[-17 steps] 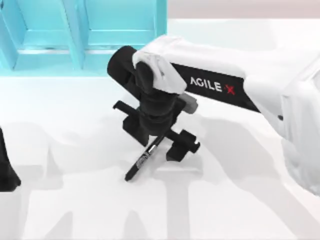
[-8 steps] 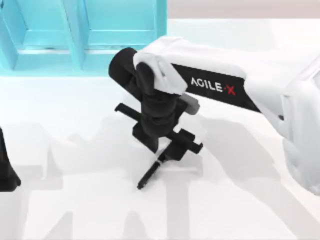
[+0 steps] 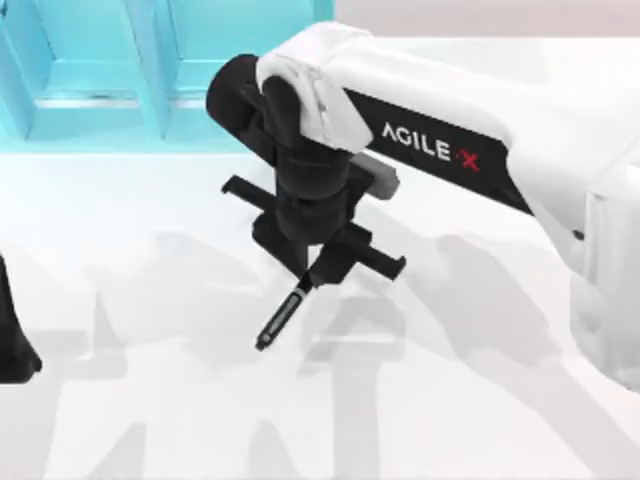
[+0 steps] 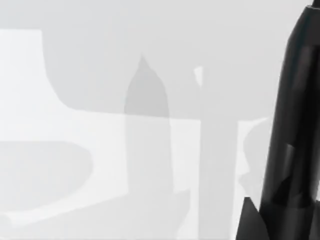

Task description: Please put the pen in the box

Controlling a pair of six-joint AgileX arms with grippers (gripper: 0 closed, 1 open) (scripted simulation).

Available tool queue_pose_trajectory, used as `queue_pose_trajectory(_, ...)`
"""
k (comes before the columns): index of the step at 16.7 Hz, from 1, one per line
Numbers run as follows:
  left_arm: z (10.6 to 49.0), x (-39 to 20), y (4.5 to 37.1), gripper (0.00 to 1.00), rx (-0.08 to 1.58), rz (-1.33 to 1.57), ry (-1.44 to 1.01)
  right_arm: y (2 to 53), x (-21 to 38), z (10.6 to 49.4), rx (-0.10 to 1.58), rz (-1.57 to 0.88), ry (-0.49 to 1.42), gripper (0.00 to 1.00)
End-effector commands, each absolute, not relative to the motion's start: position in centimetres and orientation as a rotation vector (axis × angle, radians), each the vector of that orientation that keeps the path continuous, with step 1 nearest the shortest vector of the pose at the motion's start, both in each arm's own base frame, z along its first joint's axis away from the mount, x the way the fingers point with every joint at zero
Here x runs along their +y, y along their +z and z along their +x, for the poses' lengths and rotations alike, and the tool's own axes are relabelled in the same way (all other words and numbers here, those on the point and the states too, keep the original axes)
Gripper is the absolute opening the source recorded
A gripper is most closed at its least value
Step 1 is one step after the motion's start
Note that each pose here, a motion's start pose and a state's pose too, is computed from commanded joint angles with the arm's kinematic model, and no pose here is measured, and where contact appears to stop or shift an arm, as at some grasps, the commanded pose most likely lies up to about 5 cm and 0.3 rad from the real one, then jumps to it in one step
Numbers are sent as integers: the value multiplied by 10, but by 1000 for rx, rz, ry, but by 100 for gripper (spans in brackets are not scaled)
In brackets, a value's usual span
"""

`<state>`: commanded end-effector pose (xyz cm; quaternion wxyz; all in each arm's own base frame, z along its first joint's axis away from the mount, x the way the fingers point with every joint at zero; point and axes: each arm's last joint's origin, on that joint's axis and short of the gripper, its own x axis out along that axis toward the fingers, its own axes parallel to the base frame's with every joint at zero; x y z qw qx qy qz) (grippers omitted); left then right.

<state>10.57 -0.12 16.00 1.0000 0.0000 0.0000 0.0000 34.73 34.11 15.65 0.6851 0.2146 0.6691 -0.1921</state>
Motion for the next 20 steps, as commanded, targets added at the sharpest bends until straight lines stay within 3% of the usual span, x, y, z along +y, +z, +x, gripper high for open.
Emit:
queue_pose_trajectory(5, 106, -1, 160, 100, 0, 0, 0, 212, 338, 344, 1499, 481, -424, 0)
queue_pose_trajectory(13, 106, -1, 160, 100, 0, 0, 0, 216, 326, 353, 1496, 500, -438, 0)
queue_pose_trajectory(17, 106, -1, 160, 100, 0, 0, 0, 223, 250, 398, 1474, 609, -541, 0)
queue_pose_trajectory(20, 106, -1, 160, 100, 0, 0, 0, 226, 140, 434, 1441, 746, -694, 0)
